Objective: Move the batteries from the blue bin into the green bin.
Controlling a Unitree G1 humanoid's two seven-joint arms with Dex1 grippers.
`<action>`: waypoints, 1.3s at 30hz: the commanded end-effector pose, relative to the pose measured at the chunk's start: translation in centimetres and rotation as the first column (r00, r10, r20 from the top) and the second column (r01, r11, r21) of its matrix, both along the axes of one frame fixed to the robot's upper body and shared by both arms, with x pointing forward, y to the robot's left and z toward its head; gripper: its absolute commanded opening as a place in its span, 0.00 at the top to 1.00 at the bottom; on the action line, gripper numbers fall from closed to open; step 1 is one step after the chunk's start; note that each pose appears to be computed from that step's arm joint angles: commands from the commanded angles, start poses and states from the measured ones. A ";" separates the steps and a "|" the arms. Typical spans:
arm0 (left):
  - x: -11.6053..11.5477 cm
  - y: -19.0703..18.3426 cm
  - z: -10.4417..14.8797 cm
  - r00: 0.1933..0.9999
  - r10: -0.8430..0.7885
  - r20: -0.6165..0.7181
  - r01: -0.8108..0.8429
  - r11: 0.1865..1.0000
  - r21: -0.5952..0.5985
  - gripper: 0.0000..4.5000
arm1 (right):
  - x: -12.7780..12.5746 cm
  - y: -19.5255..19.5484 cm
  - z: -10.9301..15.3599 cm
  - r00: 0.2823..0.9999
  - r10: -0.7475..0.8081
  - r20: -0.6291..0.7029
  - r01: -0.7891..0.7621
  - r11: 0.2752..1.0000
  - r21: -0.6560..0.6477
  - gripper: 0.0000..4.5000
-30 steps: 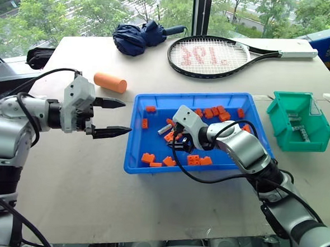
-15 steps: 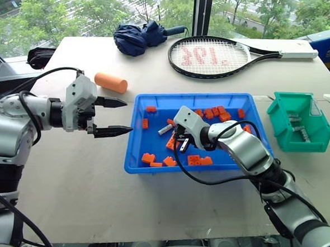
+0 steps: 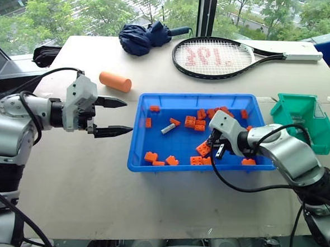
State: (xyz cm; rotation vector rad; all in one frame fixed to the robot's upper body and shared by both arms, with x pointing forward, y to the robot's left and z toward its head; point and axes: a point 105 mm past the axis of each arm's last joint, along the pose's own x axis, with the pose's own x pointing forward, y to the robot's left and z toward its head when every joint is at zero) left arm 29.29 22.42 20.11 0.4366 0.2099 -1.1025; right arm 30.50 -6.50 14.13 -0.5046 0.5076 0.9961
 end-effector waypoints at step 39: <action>-1.6 0.0 1.7 1.000 -0.020 0.024 0.020 1.000 -0.003 0.00 | 3.1 10.7 -0.2 0.932 0.355 0.066 -0.357 0.934 0.009 1.00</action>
